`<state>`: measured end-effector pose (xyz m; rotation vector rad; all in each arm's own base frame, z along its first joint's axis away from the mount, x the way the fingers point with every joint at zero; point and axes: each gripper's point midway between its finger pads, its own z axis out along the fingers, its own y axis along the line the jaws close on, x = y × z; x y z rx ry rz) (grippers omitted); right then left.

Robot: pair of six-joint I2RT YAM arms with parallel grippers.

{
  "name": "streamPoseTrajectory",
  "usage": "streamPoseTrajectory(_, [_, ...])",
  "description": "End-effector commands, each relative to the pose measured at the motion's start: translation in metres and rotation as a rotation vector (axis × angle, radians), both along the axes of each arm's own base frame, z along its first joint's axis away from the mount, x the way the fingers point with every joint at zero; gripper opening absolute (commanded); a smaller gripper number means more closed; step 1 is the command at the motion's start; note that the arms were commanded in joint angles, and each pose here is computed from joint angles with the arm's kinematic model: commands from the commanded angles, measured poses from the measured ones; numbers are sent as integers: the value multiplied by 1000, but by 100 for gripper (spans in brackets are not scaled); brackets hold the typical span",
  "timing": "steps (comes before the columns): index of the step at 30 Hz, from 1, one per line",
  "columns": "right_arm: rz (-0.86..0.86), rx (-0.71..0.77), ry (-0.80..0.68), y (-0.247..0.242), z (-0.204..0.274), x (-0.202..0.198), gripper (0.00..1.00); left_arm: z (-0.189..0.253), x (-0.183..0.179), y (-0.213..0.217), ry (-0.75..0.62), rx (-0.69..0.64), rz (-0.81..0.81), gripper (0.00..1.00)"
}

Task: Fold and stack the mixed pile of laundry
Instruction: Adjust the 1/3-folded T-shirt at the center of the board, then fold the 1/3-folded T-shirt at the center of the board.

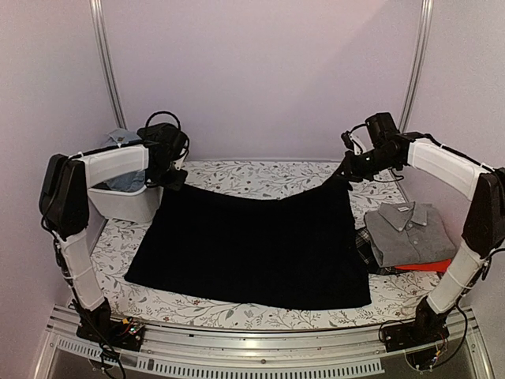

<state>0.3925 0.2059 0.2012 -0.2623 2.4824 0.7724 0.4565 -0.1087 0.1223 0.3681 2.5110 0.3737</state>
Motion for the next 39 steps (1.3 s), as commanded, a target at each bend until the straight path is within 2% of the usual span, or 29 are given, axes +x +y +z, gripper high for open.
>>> streamPoseTrajectory(1, [-114,-40,-86,-24,10,55,0,11,41,13,-79,68,64,0])
streamPoseTrajectory(6, [-93,-41,-91,-17,6,79,0,11,68,11,-102,97,49,0])
streamPoseTrajectory(12, [-47,-61,-49,-18,-10,60,0,2,55,15,-70,103,51,0])
streamPoseTrajectory(23, [99,43,30,3,-6,-23,0,-11,-31,16,4,67,85,0])
streamPoseTrajectory(27, [127,38,122,8,-33,-66,0,-29,-71,15,77,39,99,0])
streamPoseTrajectory(32, [125,15,232,-1,-76,-109,0,-72,-122,12,238,26,87,1])
streamPoseTrajectory(33, [126,14,246,-3,-81,-116,0,-78,-132,11,269,27,83,7])
streamPoseTrajectory(35, [142,22,273,-3,-88,-128,0,-82,-148,14,306,31,98,27])
streamPoseTrajectory(39, [214,76,324,5,-89,-147,1,-58,-153,21,240,-22,157,57])
